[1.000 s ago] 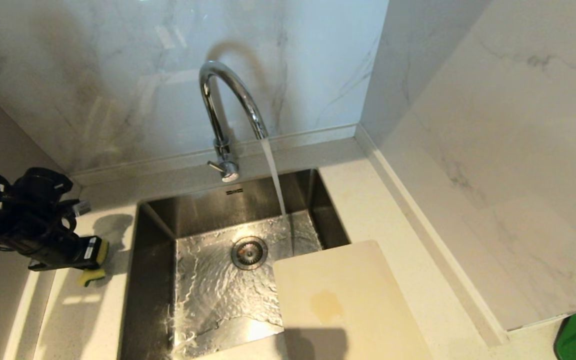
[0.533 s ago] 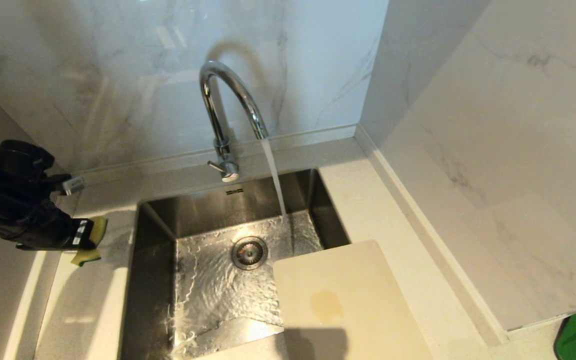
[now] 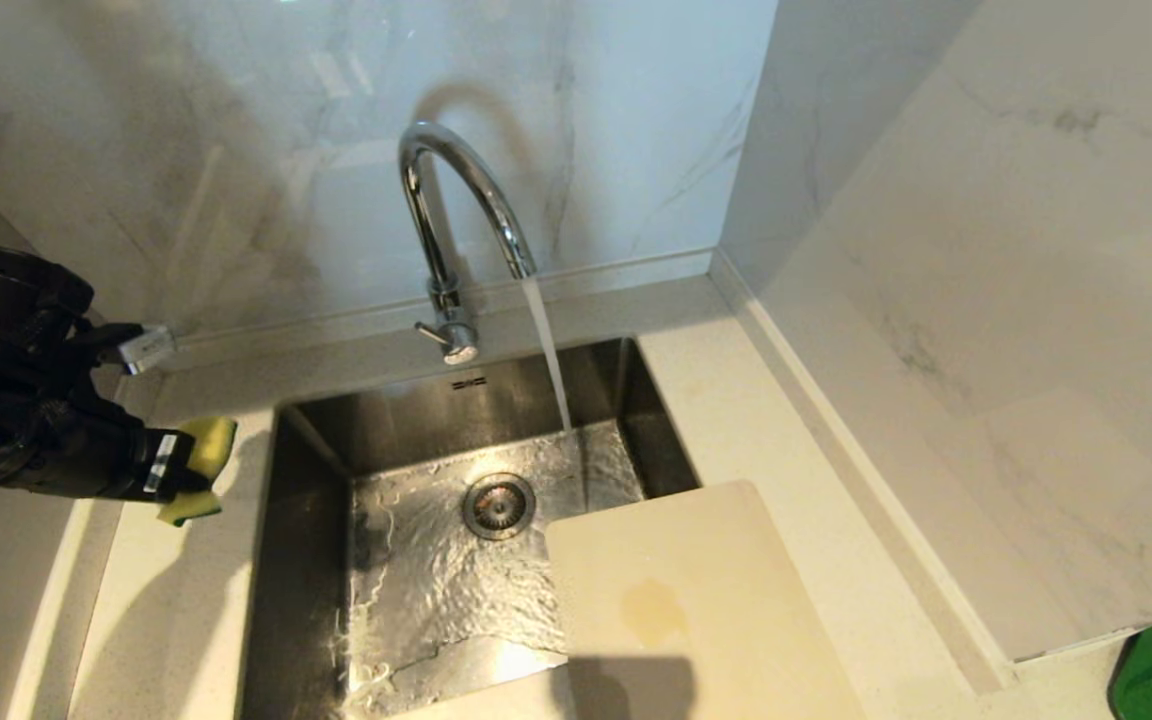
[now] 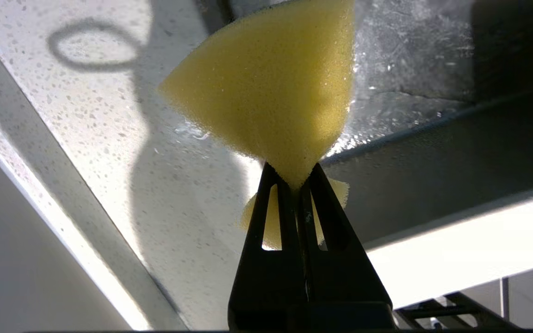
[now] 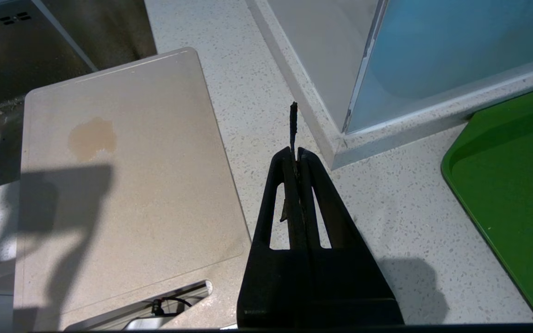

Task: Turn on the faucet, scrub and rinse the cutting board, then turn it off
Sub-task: Pick up the cutting board

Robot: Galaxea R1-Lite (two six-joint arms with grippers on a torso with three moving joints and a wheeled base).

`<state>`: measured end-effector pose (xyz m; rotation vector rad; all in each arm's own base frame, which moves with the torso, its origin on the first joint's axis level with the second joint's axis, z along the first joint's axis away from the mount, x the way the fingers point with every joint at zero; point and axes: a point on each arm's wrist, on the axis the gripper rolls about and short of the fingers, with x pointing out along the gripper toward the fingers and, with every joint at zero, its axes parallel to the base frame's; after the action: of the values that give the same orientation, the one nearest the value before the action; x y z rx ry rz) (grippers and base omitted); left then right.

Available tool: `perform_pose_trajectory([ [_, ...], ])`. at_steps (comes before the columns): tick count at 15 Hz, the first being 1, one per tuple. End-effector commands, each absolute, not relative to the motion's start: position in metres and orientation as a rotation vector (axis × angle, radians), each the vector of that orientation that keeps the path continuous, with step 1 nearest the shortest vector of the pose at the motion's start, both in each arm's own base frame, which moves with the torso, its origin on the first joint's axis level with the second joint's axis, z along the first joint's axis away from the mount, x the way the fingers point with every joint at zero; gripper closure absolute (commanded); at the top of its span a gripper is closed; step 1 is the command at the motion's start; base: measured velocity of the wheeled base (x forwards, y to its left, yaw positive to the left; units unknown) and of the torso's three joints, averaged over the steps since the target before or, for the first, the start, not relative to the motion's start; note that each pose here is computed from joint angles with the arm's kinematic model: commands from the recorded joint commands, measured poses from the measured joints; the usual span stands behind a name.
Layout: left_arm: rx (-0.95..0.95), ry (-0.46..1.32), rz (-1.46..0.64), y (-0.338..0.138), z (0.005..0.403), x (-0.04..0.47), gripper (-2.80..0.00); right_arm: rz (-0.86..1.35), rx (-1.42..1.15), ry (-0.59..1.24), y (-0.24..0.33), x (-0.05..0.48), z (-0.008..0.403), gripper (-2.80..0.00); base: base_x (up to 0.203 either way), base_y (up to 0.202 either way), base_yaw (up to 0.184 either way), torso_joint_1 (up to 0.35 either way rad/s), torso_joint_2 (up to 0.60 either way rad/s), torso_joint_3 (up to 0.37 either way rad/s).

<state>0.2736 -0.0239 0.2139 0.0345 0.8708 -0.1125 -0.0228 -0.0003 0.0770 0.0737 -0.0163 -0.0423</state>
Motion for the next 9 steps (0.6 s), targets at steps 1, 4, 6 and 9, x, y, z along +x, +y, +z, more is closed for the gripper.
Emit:
perform_pose_trajectory([
  [1,0.043,0.840,-0.132,-0.028,0.224,0.258,0.00,-0.042,0.074,-0.017,0.000,-0.023,0.077,0.00,0.000,0.000,0.000,0.000,0.00,0.000],
  [4,0.048,0.813,-0.157,-0.032,0.234,0.240,0.00,-0.042,0.074,-0.017,0.000,-0.023,0.077,0.00,0.000,0.000,0.000,0.000,0.00,0.000],
  [6,0.044,0.779,-0.159,-0.030,0.239,0.223,0.00,-0.042,0.074,-0.017,0.000,-0.023,0.077,0.00,0.000,0.000,0.000,0.000,0.00,0.000],
  [9,0.045,0.707,-0.159,-0.026,0.242,0.192,0.00,-0.042,0.075,-0.017,0.000,-0.023,0.077,0.00,0.000,0.000,0.000,0.000,0.00,0.000],
])
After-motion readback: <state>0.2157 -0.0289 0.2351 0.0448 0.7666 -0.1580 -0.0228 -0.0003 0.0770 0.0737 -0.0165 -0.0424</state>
